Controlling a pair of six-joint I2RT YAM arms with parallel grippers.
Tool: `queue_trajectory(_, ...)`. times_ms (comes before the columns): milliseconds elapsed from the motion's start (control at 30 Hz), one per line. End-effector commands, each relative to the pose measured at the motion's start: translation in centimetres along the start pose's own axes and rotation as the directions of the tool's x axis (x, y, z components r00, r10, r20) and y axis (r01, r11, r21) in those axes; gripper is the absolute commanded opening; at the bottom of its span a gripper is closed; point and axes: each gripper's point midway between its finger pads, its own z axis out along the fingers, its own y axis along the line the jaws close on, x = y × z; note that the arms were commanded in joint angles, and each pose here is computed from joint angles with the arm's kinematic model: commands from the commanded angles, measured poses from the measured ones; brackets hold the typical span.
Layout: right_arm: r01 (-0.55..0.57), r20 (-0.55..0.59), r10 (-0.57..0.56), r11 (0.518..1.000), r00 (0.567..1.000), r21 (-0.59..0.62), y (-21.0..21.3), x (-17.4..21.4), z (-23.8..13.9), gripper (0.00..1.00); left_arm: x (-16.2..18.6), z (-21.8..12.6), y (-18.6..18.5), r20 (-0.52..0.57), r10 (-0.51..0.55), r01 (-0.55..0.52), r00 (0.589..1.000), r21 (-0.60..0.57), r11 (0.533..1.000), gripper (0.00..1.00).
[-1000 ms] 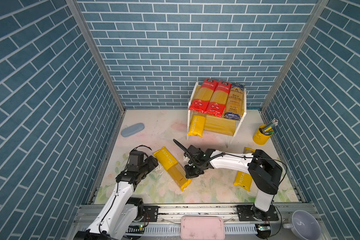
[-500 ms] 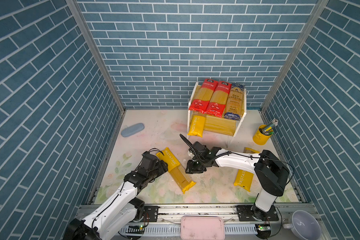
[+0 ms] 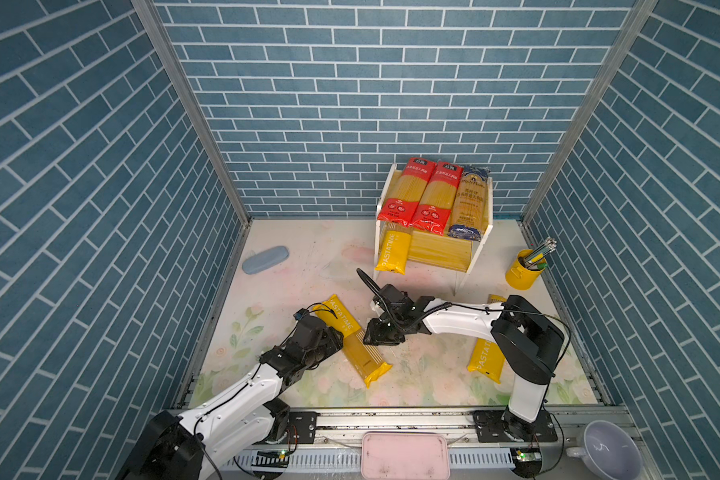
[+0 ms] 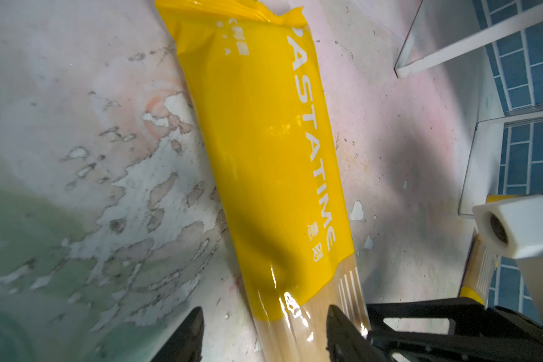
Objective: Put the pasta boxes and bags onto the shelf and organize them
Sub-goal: 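Hold the PASTATIME pack with both grippers and slide it between them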
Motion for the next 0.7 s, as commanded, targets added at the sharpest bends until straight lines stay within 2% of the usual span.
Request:
queue_trajectory(0,-0.050,-0.041,0.049,0.998,0.998,-0.029,-0.4,0.6,1.4,0.45,0.2,0.6,-0.3,0.007,-0.002,0.002,1.000,0.024,1.000,0.58)
queue_trajectory(133,-0.051,-0.060,0.045,0.994,0.997,-0.094,0.7,0.8,1.8,0.42,0.5,1.0,-0.3,-0.006,-0.001,0.001,1.000,0.025,1.000,0.48)
queue_trajectory(300,-0.022,-0.034,0.014,0.973,0.999,-0.228,3.6,0.3,0.4,0.38,0.7,1.1,-0.5,-0.014,0.003,-0.003,1.000,0.028,1.000,0.39)
queue_trajectory(533,-0.015,0.007,0.018,0.934,1.000,-0.356,6.5,-0.5,-1.8,0.37,0.9,0.7,-0.1,-0.009,-0.015,0.015,1.000,0.026,1.000,0.37)
queue_trajectory(667,-0.075,-0.045,0.064,0.949,0.997,-0.308,4.7,0.2,0.2,0.37,0.6,0.6,-0.2,0.004,-0.011,0.011,1.000,0.033,0.999,0.37)
